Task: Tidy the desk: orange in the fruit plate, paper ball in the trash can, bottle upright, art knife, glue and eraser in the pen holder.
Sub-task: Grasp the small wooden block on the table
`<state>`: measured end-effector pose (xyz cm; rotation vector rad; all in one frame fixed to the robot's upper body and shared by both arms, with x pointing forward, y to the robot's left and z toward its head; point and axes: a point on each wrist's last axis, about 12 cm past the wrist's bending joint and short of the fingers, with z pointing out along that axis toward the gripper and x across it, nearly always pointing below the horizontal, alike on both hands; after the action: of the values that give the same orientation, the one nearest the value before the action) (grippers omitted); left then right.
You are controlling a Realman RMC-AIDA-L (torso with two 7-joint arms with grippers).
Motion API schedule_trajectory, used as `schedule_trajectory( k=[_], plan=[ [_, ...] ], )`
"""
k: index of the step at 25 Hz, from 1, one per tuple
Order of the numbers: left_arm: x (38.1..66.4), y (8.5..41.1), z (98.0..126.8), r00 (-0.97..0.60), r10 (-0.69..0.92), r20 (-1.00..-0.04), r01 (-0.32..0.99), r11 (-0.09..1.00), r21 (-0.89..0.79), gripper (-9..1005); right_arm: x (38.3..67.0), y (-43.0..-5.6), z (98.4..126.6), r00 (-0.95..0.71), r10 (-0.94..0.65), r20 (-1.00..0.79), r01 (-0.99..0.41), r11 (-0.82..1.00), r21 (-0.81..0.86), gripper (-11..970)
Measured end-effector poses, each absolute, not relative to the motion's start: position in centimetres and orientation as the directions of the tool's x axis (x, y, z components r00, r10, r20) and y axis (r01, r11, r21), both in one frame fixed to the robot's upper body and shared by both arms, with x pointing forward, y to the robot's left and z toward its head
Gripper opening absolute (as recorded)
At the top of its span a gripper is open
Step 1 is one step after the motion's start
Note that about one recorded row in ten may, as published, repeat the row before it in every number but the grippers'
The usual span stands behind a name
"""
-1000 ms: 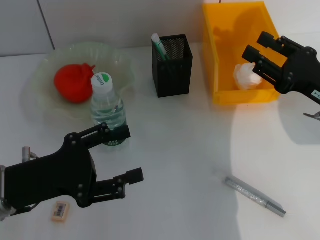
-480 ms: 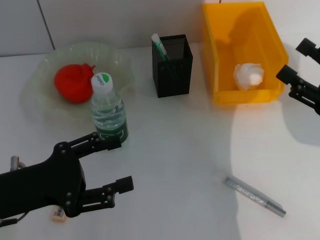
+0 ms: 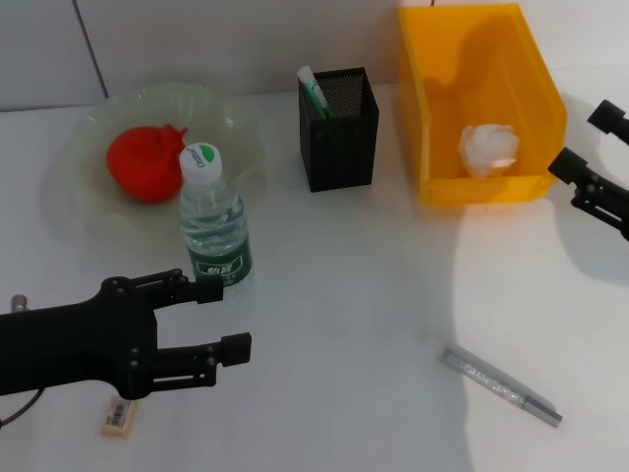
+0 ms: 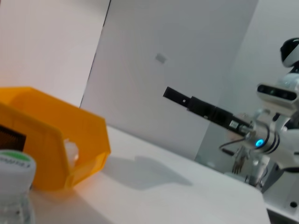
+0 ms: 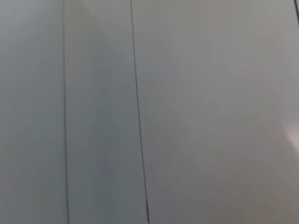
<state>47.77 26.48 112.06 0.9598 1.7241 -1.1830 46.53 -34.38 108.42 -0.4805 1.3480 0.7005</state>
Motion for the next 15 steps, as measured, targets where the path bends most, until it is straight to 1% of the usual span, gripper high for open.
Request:
schedule_trajectory(
  k=[2, 3, 4, 5, 6, 7, 9, 11, 12, 14, 15],
  plan=[
    [48.1, 26.4, 112.4, -0.397, 0.17, -0.902, 0.895, 0.289, -0.34, 787, 47.0, -34.5, 108.1, -0.009, 0.165, -0.986, -0.719, 0.685, 0.121, 829],
    [48.9, 26.3, 113.2, -0.461, 0.256, -0.85, 0.858, 0.374, -0.352, 787, 47.2, -34.5, 108.0, -0.021, 0.16, -0.987, -0.721, 0.681, 0.126, 830],
    [49.1, 26.3, 113.4, -0.47, 0.277, -0.838, 0.85, 0.395, -0.347, 786, 47.2, -34.5, 108.0, -0.021, 0.16, -0.987, -0.721, 0.681, 0.126, 830],
    [49.4, 26.3, 113.9, -0.493, 0.311, -0.812, 0.832, 0.441, -0.336, 786, 47.2, -34.5, 107.9, -0.032, 0.156, -0.987, -0.722, 0.68, 0.131, 830],
    [49.4, 26.3, 113.9, -0.493, 0.311, -0.812, 0.832, 0.441, -0.336, 786, 47.3, -34.5, 107.8, -0.037, 0.151, -0.988, -0.721, 0.681, 0.131, 830],
    [49.8, 26.3, 114.7, -0.539, 0.352, -0.766, 0.795, 0.514, -0.323, 786, 47.3, -34.6, 107.7, -0.045, 0.147, -0.988, -0.719, 0.682, 0.134, 830],
    [50.1, 26.1, 115.6, -0.57, 0.38, -0.729, 0.764, 0.571, -0.299, 785, 47.3, -34.7, 107.5, -0.065, 0.138, -0.988, -0.712, 0.687, 0.143, 830],
    [50.1, 26.1, 115.6, -0.57, 0.38, -0.729, 0.764, 0.571, -0.299, 785, 47.3, -34.8, 107.2, -0.082, 0.123, -0.989, -0.706, 0.694, 0.145, 830],
    [50.1, 26.0, 115.9, -0.584, 0.397, -0.708, 0.75, 0.598, -0.282, 784, 47.3, -34.8, 107.0, -0.093, 0.089, -0.992, -0.713, 0.689, 0.129, 830],
    [50.1, 24.5, 117.3, -0.643, 0.468, -0.607, 0.703, 0.675, -0.224, 784, 47.3, -34.8, 107.0, -0.099, 0.071, -0.993, -0.722, 0.682, 0.12, 830],
    [50.1, 24.0, 117.4, -0.66, 0.48, -0.578, 0.691, 0.691, -0.214, 784, 47.3, -34.8, 107.0, -0.107, 0.049, -0.993, -0.735, 0.668, 0.112, 830]
  ],
)
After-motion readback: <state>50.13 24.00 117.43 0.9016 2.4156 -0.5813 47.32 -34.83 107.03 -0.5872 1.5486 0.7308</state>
